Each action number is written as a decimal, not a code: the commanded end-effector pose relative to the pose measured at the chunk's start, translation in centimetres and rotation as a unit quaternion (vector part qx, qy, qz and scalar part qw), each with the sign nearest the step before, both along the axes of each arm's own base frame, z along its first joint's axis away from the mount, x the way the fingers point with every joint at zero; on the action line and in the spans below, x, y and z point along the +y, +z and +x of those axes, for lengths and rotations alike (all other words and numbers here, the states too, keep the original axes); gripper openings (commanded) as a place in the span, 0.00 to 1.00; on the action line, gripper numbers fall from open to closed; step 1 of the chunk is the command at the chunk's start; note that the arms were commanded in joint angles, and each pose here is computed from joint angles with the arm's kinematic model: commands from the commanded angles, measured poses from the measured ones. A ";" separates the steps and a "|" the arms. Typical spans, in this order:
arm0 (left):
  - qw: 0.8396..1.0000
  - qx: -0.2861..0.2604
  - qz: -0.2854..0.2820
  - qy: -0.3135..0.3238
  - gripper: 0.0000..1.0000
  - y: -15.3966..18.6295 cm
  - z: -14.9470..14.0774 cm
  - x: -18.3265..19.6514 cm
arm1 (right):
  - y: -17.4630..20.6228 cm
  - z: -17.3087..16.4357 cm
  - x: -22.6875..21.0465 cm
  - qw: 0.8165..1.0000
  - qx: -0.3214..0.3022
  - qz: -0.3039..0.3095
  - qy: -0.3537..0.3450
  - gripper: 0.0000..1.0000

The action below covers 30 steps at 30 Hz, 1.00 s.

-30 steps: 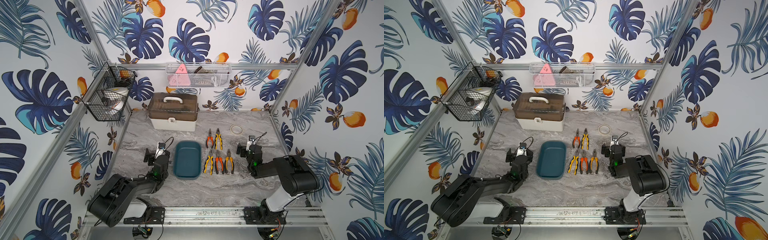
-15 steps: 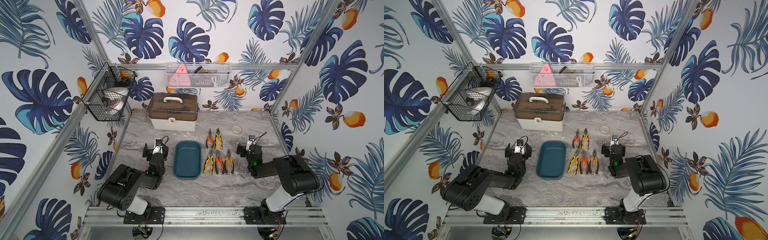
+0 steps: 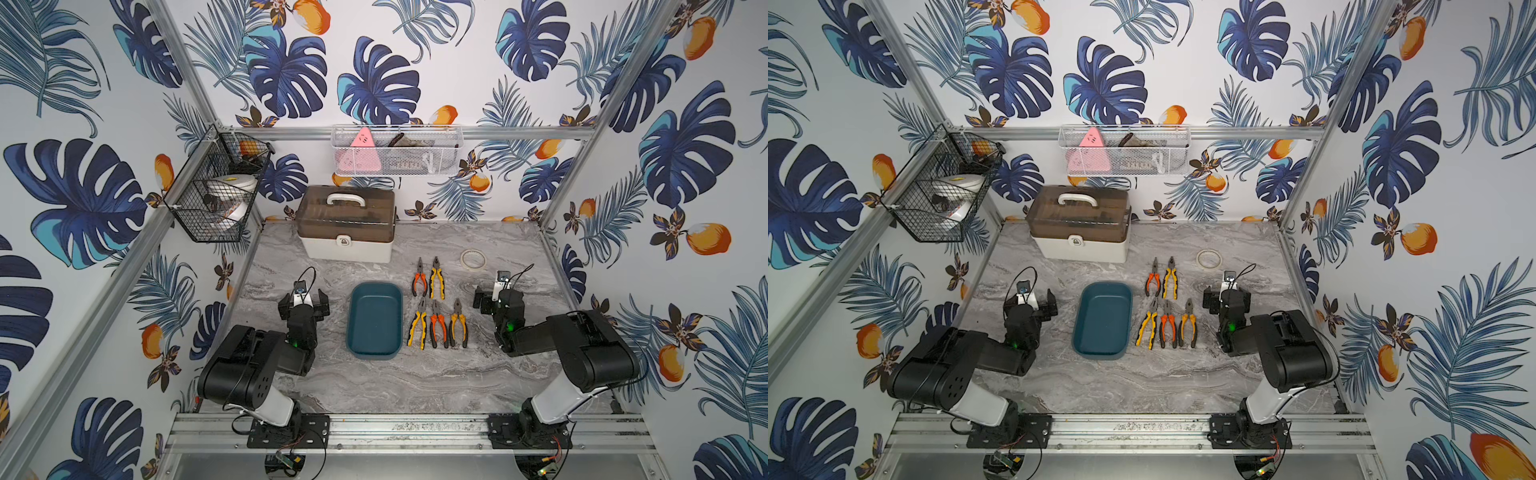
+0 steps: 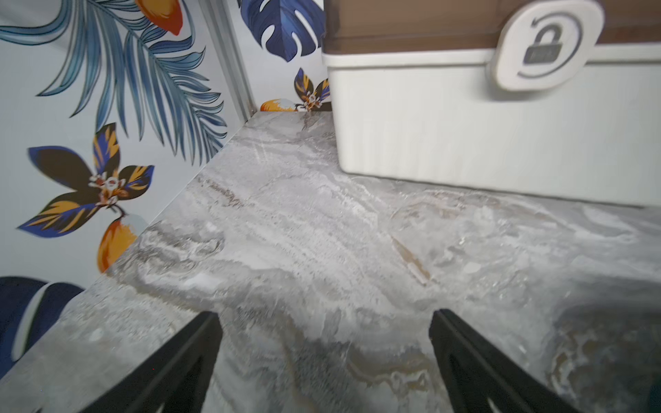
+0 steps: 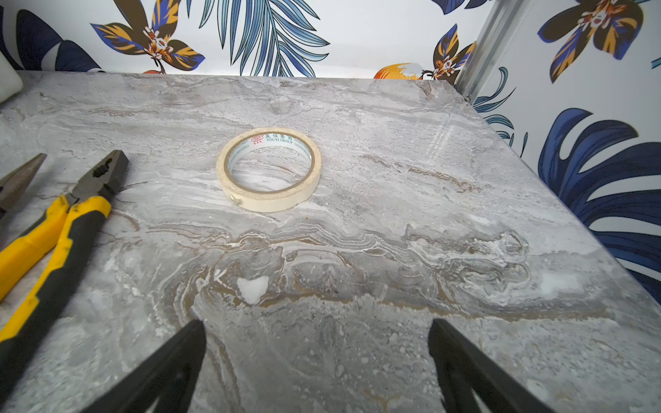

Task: Take the pliers out of the storage box
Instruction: Reset both arms

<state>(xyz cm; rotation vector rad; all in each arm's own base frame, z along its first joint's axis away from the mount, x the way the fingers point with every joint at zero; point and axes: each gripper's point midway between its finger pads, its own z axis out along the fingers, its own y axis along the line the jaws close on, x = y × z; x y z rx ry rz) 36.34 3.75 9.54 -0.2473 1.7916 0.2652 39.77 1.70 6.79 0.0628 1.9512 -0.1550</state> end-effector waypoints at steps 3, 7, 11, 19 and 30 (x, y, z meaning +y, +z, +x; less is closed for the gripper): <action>0.997 0.053 -0.033 -0.051 0.99 -1.8 2.6 -1.5 | 0.5 0.3 0.1 1.000 -0.011 0.008 -0.001 1.00; 0.997 0.042 -0.029 -0.060 0.99 -1.7 3.0 -1.8 | 0.5 0.3 0.1 1.000 -0.011 0.008 0.000 1.00; 0.997 0.052 -0.006 -0.059 0.99 -1.7 3.1 -2.4 | 0.5 0.3 0.1 1.000 -0.011 0.007 0.000 1.00; 0.997 0.047 0.013 -0.067 0.99 -1.5 2.8 -3.3 | 0.5 0.3 0.1 1.000 -0.011 0.007 0.000 1.00; 0.997 0.042 0.018 -0.066 0.99 -1.4 2.7 -3.4 | 0.4 0.6 -0.1 1.000 -0.004 0.017 0.000 1.00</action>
